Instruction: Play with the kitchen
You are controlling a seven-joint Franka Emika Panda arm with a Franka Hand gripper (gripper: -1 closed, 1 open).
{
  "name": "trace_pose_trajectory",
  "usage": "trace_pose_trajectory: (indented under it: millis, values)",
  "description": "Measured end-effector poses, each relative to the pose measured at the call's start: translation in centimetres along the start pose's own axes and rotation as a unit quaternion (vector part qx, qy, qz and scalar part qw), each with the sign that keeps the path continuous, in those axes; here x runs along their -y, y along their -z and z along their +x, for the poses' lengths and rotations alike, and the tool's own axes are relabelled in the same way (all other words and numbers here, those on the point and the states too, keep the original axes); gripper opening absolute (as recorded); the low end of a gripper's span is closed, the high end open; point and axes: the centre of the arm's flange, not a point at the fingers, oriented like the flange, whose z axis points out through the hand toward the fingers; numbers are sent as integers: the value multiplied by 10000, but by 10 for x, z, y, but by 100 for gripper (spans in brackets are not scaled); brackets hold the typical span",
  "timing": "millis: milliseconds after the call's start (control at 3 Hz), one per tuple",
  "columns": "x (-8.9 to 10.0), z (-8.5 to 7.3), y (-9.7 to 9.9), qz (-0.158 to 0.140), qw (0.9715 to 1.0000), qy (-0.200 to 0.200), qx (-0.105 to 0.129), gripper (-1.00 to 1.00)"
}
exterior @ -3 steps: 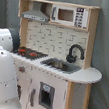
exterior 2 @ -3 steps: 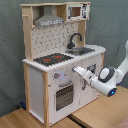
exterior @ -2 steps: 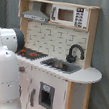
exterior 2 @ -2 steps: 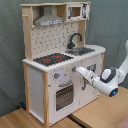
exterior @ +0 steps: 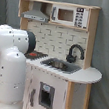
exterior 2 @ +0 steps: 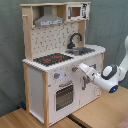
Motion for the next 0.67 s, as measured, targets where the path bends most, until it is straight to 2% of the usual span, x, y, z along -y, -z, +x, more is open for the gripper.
trace_pose_trajectory:
  millis: [333,667]
  values:
    - [7,-16,-23,150,9999,-22,17,100]
    - [15,-15,-24,469,9986,-71,-244,100]
